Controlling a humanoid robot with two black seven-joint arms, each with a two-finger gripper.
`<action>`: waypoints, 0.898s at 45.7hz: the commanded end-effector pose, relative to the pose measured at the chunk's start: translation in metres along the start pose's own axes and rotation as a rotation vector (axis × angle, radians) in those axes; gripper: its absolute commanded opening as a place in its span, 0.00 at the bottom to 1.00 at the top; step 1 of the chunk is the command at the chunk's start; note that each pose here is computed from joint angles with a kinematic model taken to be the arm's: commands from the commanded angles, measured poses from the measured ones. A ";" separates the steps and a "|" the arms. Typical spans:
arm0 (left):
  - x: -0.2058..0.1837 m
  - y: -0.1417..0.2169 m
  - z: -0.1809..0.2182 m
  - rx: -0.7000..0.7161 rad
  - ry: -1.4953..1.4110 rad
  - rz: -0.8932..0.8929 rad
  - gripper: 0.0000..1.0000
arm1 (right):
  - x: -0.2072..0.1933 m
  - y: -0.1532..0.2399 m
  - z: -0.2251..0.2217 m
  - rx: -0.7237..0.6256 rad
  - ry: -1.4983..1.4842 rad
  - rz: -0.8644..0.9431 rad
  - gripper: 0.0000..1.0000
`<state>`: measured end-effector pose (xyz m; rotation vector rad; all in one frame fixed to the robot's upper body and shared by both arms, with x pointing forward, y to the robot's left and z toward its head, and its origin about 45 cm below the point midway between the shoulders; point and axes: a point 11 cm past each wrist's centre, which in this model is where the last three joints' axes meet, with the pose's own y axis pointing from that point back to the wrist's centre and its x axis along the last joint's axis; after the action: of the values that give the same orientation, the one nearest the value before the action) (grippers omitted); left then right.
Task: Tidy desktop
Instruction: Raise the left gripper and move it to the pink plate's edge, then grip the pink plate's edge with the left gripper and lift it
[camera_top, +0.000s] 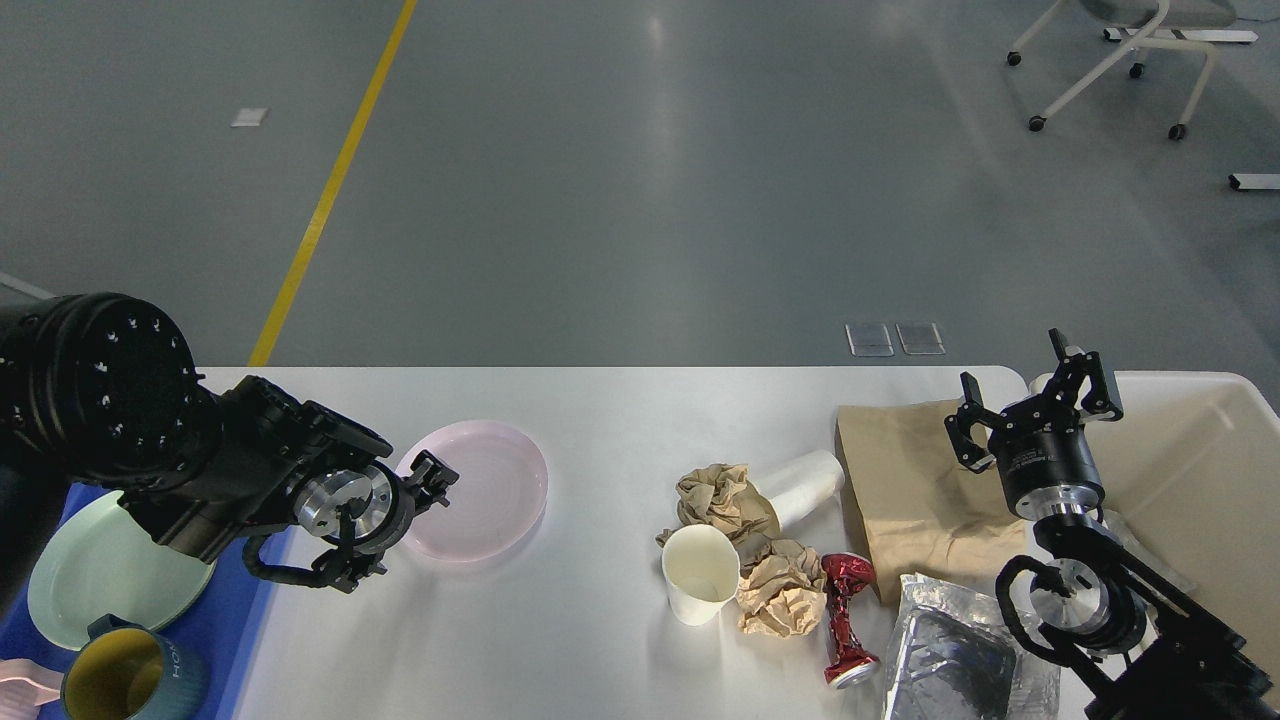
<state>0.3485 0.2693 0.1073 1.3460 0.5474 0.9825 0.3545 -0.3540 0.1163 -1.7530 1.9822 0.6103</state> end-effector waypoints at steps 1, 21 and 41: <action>-0.002 -0.012 -0.006 0.003 0.026 0.002 0.95 | 0.001 0.000 0.000 0.000 0.001 0.001 1.00; 0.003 -0.026 -0.011 -0.009 0.079 0.007 0.84 | 0.001 0.000 0.000 0.000 0.001 0.001 1.00; -0.005 -0.031 -0.013 -0.015 0.185 -0.037 0.57 | 0.000 0.000 0.000 0.000 0.000 0.000 1.00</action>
<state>0.3439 0.2720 0.0745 1.2453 0.6803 1.0706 0.3544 -0.3542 0.1160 -1.7529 1.9834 0.6103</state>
